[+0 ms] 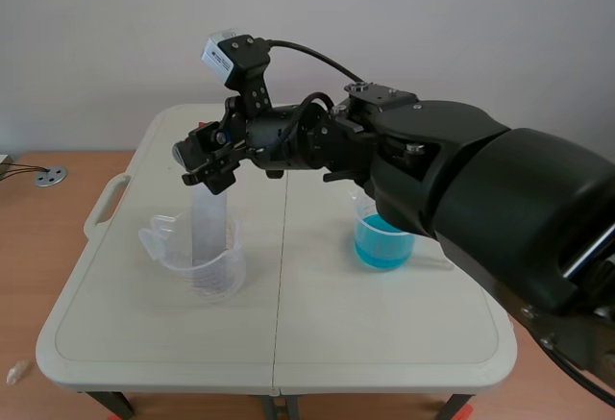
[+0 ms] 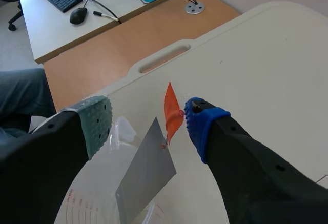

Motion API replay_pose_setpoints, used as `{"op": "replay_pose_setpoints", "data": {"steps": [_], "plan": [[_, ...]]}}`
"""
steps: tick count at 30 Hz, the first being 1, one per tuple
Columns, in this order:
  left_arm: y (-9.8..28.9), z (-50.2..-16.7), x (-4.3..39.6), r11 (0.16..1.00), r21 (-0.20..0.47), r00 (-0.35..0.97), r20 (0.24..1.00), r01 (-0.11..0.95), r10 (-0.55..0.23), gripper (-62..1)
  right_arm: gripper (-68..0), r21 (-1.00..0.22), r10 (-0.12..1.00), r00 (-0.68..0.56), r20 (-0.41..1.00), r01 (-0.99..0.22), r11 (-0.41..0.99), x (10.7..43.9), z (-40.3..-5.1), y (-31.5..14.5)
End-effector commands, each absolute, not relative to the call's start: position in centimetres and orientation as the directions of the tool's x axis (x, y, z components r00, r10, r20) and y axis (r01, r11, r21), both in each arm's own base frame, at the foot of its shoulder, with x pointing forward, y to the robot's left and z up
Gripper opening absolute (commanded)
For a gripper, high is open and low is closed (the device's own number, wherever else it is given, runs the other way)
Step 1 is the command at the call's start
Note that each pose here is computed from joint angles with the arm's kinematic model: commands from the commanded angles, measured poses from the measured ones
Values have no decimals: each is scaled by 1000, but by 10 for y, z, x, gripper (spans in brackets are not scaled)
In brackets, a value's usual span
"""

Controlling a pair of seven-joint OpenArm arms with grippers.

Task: Hold the metal plate by the orange handle, dip it into the blue solution, take it out and point at it, then put the plate back in the beaker on the left.
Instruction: 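Lift the metal plate out of the left beaker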

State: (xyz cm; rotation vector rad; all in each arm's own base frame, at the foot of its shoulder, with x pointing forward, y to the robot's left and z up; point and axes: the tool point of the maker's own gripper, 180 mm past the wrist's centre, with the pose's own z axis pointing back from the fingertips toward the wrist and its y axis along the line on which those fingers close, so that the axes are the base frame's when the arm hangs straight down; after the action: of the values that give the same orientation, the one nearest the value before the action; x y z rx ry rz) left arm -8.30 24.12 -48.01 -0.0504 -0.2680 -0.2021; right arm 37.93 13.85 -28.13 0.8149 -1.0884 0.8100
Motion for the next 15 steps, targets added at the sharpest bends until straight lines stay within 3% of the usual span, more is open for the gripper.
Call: {"op": "replay_pose_setpoints", "data": {"steps": [1,12,15], "plan": [[241,-477,-82,978,-26,941,278,207,-192,-583,-421,145,118,220,968,-881,449,383,-261,147],[241,-479,-79,978,-26,941,280,206,-191,-583,-666,144,120,219,968,-881,450,383,-261,147],[242,-480,-78,978,-24,941,280,205,-190,-583,-662,145,119,219,968,-884,444,382,-261,147]]}}
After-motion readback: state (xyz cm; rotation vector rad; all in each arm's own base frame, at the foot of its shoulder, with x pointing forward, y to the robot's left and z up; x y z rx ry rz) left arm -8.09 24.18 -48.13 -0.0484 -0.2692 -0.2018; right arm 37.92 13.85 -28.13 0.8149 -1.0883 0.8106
